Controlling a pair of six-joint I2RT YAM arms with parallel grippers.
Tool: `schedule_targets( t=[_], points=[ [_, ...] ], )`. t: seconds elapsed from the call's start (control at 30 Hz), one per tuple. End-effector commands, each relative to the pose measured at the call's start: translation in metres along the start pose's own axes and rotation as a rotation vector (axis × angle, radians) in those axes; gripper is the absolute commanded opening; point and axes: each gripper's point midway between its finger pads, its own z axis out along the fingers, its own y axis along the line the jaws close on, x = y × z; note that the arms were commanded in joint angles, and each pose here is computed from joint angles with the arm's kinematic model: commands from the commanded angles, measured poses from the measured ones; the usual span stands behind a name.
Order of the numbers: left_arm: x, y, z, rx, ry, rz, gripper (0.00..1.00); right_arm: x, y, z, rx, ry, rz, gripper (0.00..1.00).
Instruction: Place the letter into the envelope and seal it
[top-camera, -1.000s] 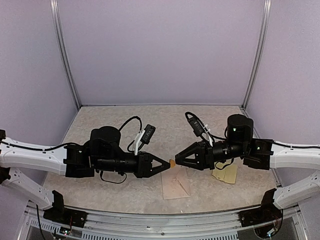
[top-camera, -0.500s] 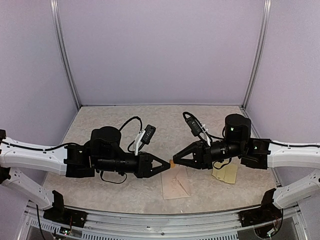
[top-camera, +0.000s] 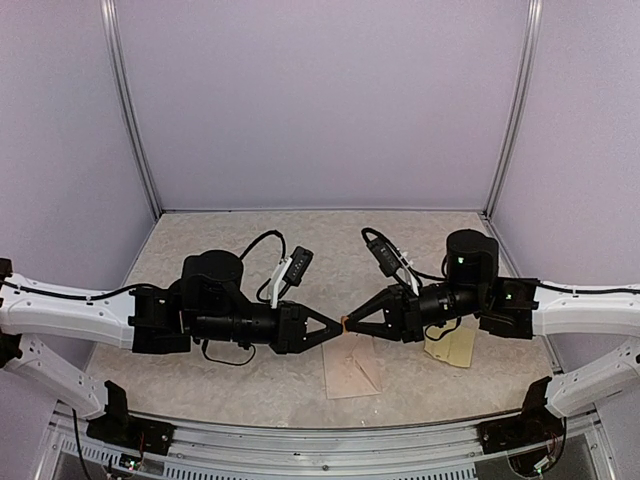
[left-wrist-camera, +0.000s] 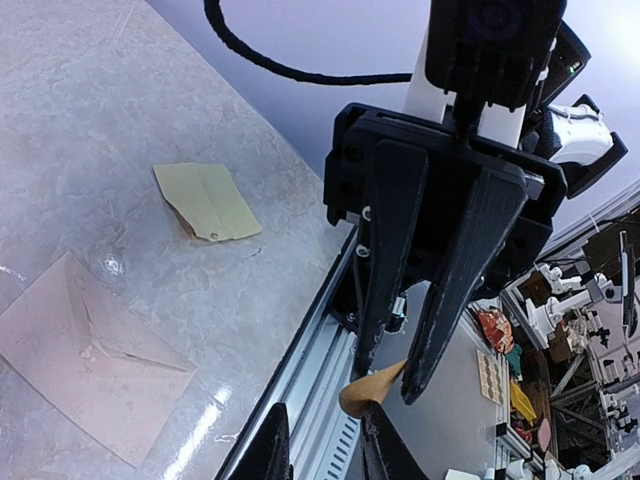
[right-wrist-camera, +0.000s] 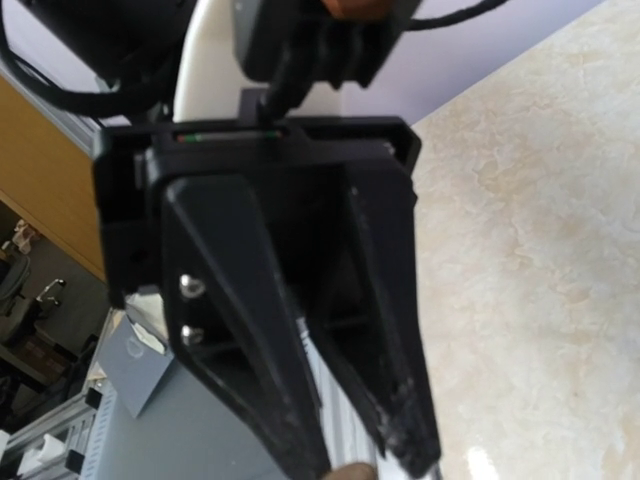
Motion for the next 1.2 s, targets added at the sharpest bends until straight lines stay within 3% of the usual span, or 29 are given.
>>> schedule_targets(
  t=[0.0,0.17,0.6,0.97,1.17],
  points=[
    [-0.0089,-0.013,0.0015,0.035,-0.016,0.014,0.23,-0.0079,0.0104,0.0031,-0.029,-0.011,-0.034,0.09],
    [-0.0075,-0.0116,0.002,0.031,-0.012,0.013,0.23,-0.0101,0.0086,0.0013,-0.01,-0.025,-0.037,0.06],
    [-0.0074,-0.0096,0.0013,0.024,-0.016,0.01,0.23,-0.0127,0.0104,-0.0042,0.007,-0.045,-0.042,0.13],
    [-0.0083,-0.0107,0.0006,0.028,-0.02,0.009,0.22,-0.0079,0.0083,-0.0022,0.002,-0.029,-0.03,0.09],
    [-0.0079,-0.0102,0.001,0.027,-0.019,0.007,0.22,-0.0094,0.0098,-0.0033,0.0,-0.035,-0.035,0.0]
  ],
)
